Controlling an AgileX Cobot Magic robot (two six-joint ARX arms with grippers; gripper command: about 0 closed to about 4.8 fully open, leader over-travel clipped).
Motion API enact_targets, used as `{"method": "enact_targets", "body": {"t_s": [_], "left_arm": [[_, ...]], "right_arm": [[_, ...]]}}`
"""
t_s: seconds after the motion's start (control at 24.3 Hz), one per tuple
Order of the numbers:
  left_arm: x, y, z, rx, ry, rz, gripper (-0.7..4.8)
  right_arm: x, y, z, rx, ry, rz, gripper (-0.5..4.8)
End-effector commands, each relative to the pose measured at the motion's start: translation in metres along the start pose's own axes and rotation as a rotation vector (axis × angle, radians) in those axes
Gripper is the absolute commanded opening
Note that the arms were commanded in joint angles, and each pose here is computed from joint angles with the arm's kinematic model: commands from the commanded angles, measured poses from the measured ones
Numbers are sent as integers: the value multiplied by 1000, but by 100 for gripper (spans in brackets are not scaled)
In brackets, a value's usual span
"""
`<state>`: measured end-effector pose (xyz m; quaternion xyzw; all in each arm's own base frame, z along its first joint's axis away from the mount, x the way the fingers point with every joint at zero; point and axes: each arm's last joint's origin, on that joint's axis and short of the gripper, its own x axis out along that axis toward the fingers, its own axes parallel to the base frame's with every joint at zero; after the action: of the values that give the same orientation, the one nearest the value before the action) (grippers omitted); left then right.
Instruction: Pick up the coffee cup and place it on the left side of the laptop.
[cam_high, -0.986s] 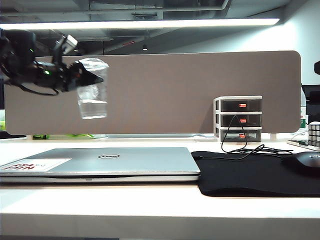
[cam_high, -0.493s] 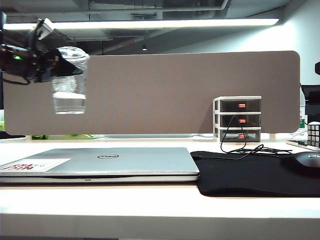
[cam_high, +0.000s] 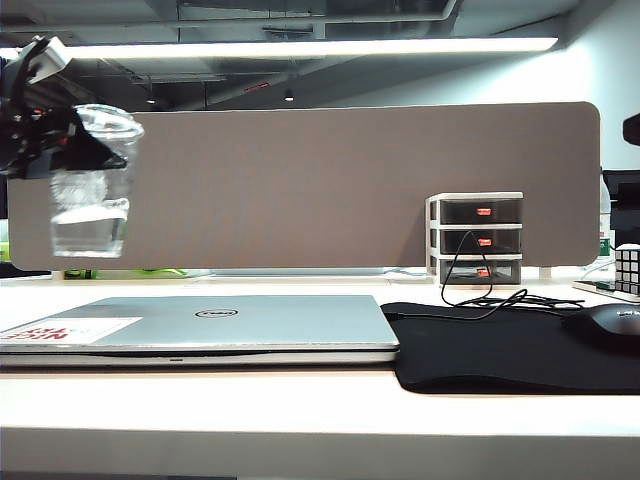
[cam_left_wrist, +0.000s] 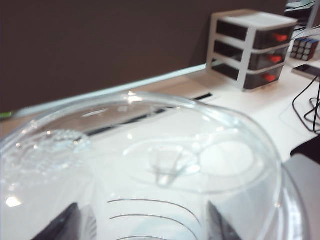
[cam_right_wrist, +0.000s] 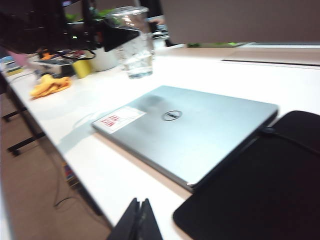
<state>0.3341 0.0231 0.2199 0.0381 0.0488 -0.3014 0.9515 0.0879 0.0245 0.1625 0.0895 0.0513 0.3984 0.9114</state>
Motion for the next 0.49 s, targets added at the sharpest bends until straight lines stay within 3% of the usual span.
{"method": "enact_targets", "body": {"t_s": [0.04, 0.49], "left_arm": [[-14, -5, -4, 25, -13, 50, 304], [-59, -10, -29, -4, -23, 165, 304]], "right_arm": [[0, 1, -2, -1, 10, 58, -1], [0, 2, -2, 2, 13, 78, -1]]}}
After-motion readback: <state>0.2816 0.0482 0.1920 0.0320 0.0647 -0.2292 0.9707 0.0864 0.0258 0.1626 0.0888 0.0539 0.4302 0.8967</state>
